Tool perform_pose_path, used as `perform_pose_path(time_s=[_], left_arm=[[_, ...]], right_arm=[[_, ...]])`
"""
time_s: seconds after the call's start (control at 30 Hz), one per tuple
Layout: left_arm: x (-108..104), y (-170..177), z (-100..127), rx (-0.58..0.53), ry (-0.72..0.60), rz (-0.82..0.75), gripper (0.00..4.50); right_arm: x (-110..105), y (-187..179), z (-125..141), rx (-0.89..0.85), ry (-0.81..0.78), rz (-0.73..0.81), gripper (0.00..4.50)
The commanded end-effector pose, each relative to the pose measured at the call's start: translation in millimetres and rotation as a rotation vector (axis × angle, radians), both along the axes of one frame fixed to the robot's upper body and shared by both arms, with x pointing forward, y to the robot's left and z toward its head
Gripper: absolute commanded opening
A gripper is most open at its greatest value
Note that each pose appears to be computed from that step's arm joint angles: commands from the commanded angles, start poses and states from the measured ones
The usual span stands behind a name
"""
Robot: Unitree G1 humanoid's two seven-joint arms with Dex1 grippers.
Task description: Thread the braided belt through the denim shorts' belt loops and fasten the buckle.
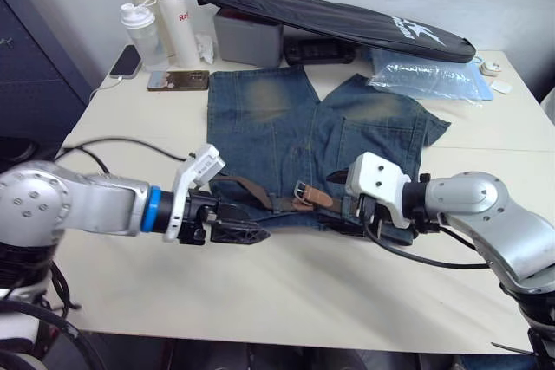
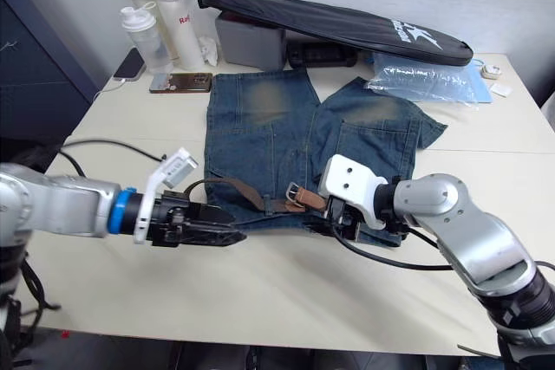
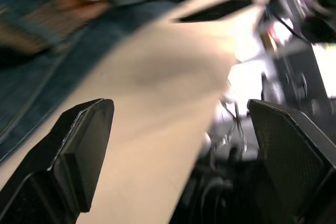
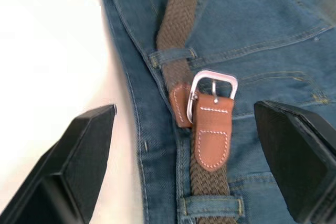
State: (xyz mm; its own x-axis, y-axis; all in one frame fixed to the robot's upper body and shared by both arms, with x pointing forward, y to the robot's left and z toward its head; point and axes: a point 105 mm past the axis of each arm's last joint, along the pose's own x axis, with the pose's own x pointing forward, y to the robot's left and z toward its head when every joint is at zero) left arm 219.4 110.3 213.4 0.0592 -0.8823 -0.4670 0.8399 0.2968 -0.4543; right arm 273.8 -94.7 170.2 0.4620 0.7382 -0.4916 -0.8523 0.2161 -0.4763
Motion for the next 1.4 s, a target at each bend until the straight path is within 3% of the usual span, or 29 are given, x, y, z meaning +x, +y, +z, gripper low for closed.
perform_pose_path(time_s=[0.03,0.13,0.23,0.37,0.57,0.97,1.13,1.4], left_arm=[[-0.8,3.4,22.5,-0.032,-0.099,-0.095,4.5],[19.5,6.5,33.3,-0.017,-0.264,-0.095,4.5],[42.4,17.4,28.7,0.067,-0.363,-0.088,4.5],[72.6,24.7,26.3,0.112,-0.435,-0.049,4.5],[90.3,23.3,23.4,0.143,-0.471,-0.058,4.5],[92.8,23.2,17.9,0.149,-0.446,-0.075,4.5],[83.7,24.2,6.1,0.196,-0.453,-0.148,4.5],[81.7,22.4,12.8,0.159,-0.437,-0.135,4.5]], right_arm=[[-0.2,5.5,-5.2,-0.045,-0.097,0.032,3.94],[-1.0,9.6,-15.8,-0.076,-0.167,0.047,2.66],[3.5,12.9,-23.1,-0.103,-0.256,0.042,1.34],[9.8,16.5,-28.8,-0.113,-0.335,0.033,1.34],[16.7,16.1,-43.7,-0.152,-0.379,0.03,1.34],[11.1,18.5,-43.1,-0.132,-0.413,0.025,1.34],[22.5,15.9,-34.0,-0.126,-0.522,-0.005,1.34],[21.6,22.2,-39.0,-0.111,-0.525,0.04,1.34]])
